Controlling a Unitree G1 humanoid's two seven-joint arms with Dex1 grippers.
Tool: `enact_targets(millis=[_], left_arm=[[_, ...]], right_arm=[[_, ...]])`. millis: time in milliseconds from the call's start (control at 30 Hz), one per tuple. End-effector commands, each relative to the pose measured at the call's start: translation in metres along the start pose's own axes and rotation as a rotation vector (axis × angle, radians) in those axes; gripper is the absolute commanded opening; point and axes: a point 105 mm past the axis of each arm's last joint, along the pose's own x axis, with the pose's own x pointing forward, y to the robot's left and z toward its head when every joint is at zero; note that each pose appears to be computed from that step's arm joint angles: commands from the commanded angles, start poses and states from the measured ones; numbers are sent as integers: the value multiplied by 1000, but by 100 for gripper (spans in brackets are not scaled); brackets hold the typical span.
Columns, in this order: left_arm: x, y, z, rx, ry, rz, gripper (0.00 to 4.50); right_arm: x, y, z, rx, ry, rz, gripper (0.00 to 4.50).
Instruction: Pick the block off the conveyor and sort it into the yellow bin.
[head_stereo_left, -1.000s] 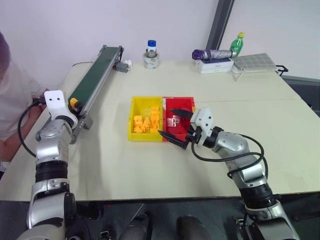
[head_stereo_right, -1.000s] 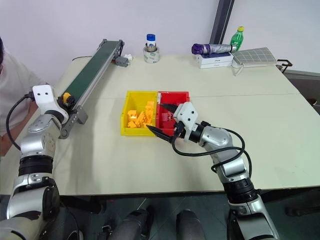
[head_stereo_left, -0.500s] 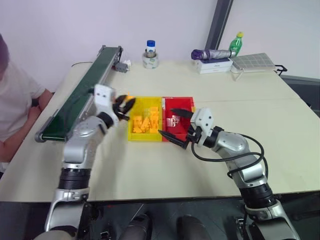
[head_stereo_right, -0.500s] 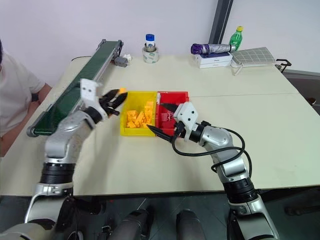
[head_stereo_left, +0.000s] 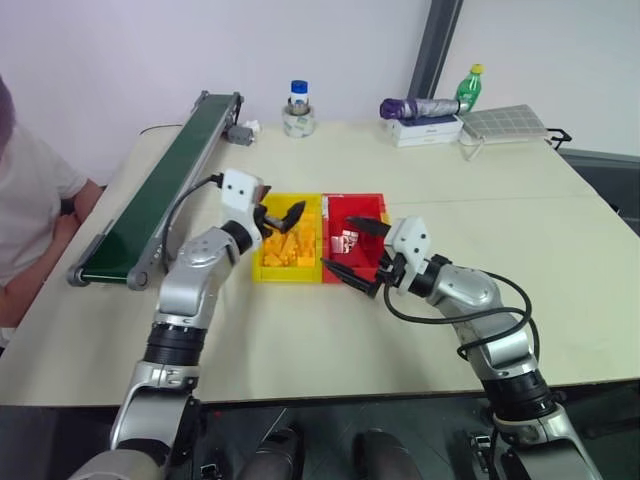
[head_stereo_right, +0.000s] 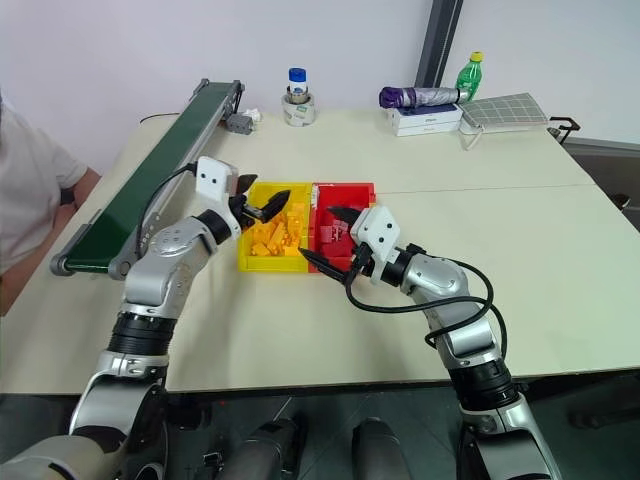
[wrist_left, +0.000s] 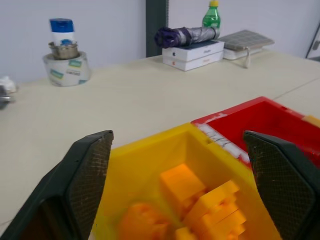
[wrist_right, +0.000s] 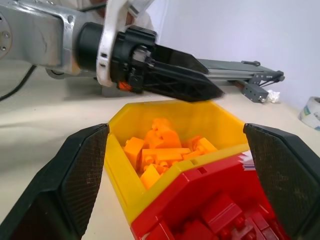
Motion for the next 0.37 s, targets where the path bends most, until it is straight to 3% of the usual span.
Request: enact_targets(millis=[33,233,367], left_arm=[[-24,15,21,3,-49,-4,449],[-71,8,41,22,-106,-126,449],[-89,13,34,71,-46,-154,449]], right_arm=[[-1,0,14,-40,-41,2,450],[2,0,14,-37,-43,21,450],[5,1,14,-35,-47,36,450]])
